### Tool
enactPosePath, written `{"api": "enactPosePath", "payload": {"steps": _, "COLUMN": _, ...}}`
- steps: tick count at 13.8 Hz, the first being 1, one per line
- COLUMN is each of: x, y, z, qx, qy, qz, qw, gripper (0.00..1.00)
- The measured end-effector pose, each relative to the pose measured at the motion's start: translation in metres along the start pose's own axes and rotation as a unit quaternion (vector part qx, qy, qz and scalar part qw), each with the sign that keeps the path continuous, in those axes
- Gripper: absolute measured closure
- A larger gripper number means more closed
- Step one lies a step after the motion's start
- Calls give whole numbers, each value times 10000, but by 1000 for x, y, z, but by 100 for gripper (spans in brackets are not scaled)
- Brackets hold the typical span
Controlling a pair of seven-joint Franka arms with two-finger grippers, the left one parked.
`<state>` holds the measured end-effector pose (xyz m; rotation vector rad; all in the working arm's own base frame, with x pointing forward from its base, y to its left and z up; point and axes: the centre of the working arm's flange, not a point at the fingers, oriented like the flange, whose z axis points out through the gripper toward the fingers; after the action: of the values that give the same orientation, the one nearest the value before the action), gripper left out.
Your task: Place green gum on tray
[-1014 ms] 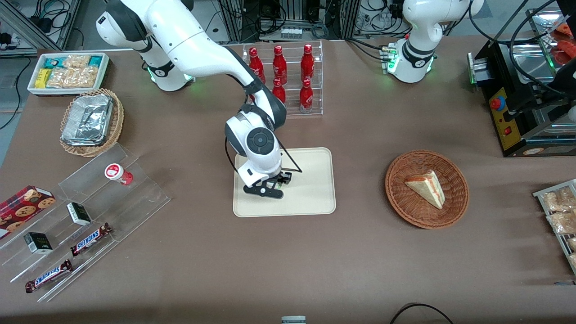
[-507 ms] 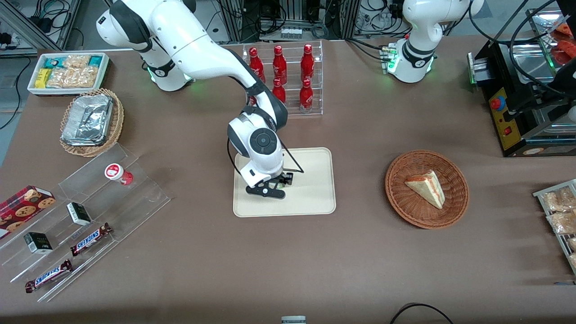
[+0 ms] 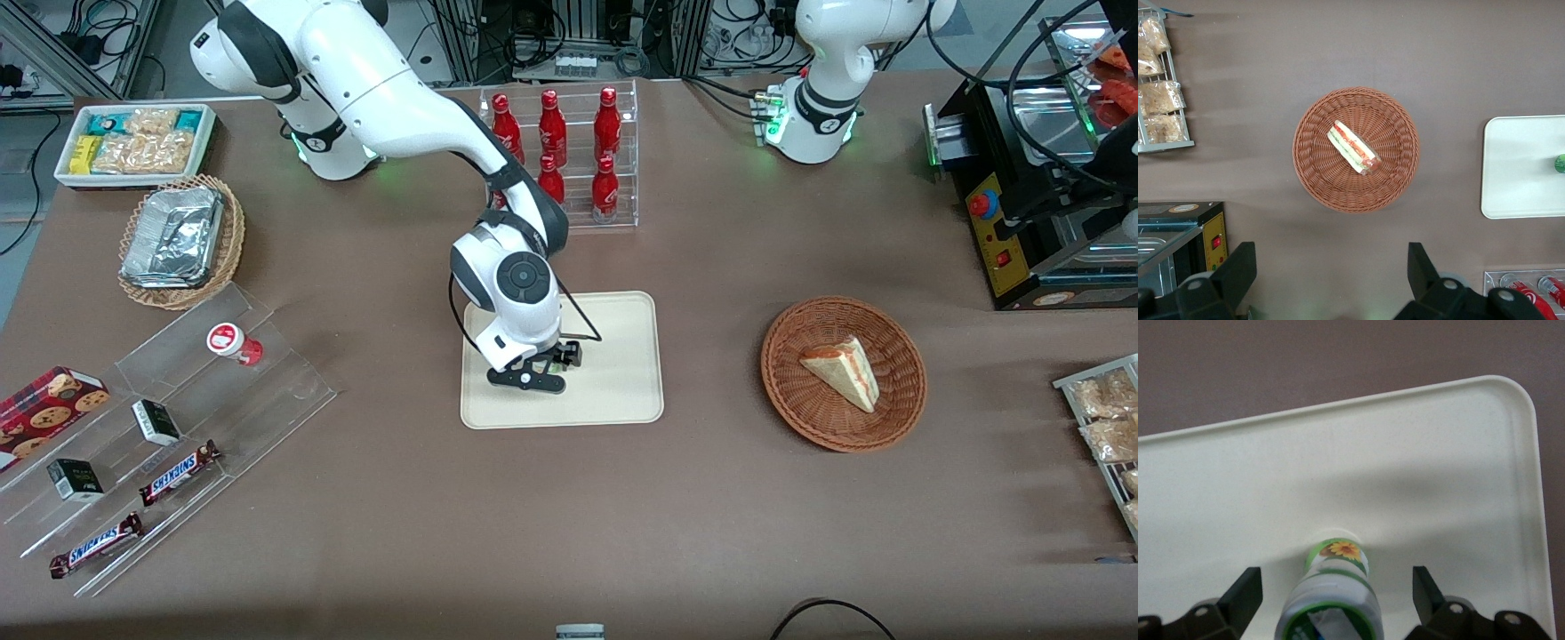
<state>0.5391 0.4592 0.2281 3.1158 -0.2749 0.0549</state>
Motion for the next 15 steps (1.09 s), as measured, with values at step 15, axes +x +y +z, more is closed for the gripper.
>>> {"api": "enactPosePath", "payload": {"steps": 15, "x": 66, "y": 112, "z": -167, "qx": -260, "qy": -664, "qz": -1342, "qw": 9884, "gripper": 0}}
